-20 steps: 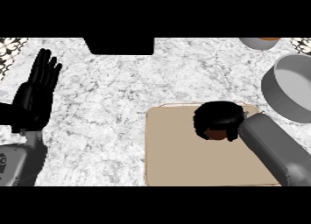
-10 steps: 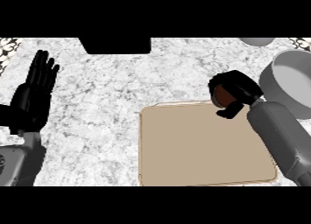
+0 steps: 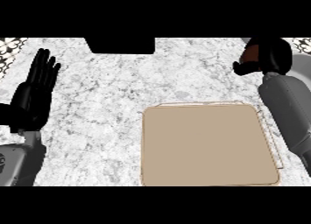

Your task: Pick the cupcake from the tray and place it in the pot

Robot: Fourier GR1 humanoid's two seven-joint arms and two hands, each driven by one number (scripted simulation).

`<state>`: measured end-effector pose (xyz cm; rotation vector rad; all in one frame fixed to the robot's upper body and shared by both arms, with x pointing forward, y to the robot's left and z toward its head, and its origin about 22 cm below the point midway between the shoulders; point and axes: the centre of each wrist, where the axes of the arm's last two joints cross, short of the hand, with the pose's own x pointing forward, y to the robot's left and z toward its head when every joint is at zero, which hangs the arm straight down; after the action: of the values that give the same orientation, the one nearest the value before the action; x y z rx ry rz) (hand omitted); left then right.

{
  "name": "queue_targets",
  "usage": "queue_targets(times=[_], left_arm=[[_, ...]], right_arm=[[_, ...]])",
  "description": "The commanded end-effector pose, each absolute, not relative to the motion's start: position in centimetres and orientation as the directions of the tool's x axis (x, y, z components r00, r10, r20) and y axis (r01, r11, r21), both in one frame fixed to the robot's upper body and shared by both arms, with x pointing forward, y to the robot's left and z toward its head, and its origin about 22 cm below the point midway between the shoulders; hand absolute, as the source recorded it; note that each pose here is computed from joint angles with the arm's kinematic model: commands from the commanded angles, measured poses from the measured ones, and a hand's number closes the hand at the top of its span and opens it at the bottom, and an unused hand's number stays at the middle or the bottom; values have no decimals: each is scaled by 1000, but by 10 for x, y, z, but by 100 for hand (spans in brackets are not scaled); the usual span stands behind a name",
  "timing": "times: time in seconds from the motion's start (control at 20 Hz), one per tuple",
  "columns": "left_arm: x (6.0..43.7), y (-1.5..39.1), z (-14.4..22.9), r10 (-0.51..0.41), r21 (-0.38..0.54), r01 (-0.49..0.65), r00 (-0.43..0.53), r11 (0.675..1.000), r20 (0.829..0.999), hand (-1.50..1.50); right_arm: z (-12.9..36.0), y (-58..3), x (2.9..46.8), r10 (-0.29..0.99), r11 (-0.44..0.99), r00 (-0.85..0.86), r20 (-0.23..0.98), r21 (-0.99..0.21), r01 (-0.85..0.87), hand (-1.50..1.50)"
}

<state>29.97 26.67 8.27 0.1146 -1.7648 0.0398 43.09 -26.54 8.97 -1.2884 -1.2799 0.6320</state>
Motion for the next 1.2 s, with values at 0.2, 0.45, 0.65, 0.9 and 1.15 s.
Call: queue_targets(times=[0.2,0.45,0.65,0.9,1.15], left_arm=[[305,260,81,-47,32,-83,-184,996,982,0],[296,273,73,-61,43,-108,-169,993,984,0],[298,278,71,-60,41,-108,-184,993,981,0],[299,285,63,-55,28,-153,-172,988,984,0],[306,282,78,-53,25,-153,-185,988,981,0]], right_arm=[[155,-250,457,674,-59,615,410,-799,598,150],[153,-223,460,523,-233,770,364,-809,540,150],[155,-220,458,445,-247,833,329,-849,467,150],[133,-274,432,433,-244,844,317,-860,449,150],[128,-317,397,434,-257,829,353,-833,490,150]])
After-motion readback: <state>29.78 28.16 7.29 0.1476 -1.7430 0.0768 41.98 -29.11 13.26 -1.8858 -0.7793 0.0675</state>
